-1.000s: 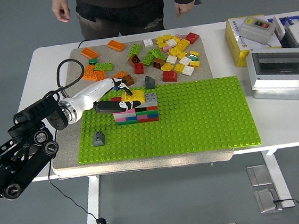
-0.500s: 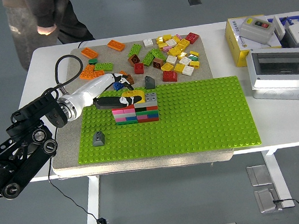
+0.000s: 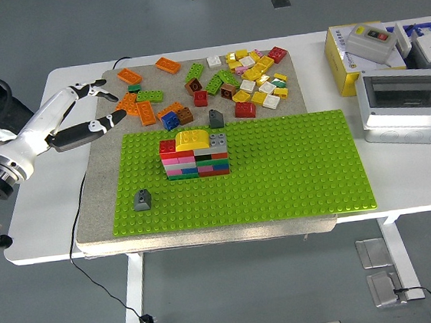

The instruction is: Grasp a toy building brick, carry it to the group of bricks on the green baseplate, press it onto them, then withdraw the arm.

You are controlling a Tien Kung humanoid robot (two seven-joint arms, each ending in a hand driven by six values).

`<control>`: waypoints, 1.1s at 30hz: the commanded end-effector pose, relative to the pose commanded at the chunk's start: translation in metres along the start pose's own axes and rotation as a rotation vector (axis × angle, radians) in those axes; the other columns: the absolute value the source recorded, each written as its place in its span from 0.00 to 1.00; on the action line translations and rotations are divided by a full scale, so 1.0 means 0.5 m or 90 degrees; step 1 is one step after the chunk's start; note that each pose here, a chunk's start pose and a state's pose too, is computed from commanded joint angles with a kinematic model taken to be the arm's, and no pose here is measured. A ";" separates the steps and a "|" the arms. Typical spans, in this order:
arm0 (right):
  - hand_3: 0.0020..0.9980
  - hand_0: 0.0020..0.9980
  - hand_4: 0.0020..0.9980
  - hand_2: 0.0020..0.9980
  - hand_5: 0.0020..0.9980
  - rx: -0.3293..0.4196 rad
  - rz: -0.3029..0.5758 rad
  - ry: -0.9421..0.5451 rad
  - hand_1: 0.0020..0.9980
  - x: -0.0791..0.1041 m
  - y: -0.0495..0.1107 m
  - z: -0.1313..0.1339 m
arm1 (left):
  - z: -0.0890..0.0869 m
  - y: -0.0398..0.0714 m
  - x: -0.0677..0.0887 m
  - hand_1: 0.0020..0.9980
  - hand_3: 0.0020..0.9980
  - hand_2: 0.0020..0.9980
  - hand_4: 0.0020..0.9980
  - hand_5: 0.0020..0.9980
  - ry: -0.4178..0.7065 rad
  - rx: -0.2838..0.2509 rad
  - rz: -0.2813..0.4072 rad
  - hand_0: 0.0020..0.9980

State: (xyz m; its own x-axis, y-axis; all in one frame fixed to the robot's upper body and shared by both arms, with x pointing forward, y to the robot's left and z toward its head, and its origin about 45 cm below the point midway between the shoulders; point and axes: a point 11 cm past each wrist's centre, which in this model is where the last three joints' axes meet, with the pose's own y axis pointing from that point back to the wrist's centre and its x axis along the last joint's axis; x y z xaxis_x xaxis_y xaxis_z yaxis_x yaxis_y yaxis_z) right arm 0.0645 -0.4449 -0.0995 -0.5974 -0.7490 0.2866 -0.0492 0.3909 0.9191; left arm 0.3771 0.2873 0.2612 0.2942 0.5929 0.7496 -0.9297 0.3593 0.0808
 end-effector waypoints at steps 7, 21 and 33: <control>0.73 0.78 0.55 0.75 0.87 -0.004 -0.001 -0.002 0.71 -0.003 0.000 0.004 | -0.127 0.053 -0.097 0.96 0.85 0.97 0.75 0.54 0.022 0.103 -0.039 0.99; 0.74 0.78 0.56 0.75 0.88 -0.001 -0.011 0.005 0.71 -0.009 0.001 -0.003 | -0.157 0.069 -0.156 0.99 0.84 1.00 0.68 0.38 -0.089 0.123 -0.087 1.00; 0.74 0.78 0.56 0.75 0.88 0.005 -0.018 0.005 0.71 -0.016 0.002 -0.012 | -0.161 0.057 -0.192 0.99 0.84 1.00 0.65 0.34 -0.200 0.108 -0.114 1.00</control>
State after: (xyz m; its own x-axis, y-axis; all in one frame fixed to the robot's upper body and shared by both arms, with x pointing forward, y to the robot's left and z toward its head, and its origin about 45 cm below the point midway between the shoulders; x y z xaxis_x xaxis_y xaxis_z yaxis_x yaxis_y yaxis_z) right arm 0.0737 -0.4418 -0.0993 -0.5890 -0.7641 0.2631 -0.0720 0.3738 0.9247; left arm 0.3400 0.2985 0.1386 0.3967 0.2729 0.8764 -0.9013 0.2966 0.3156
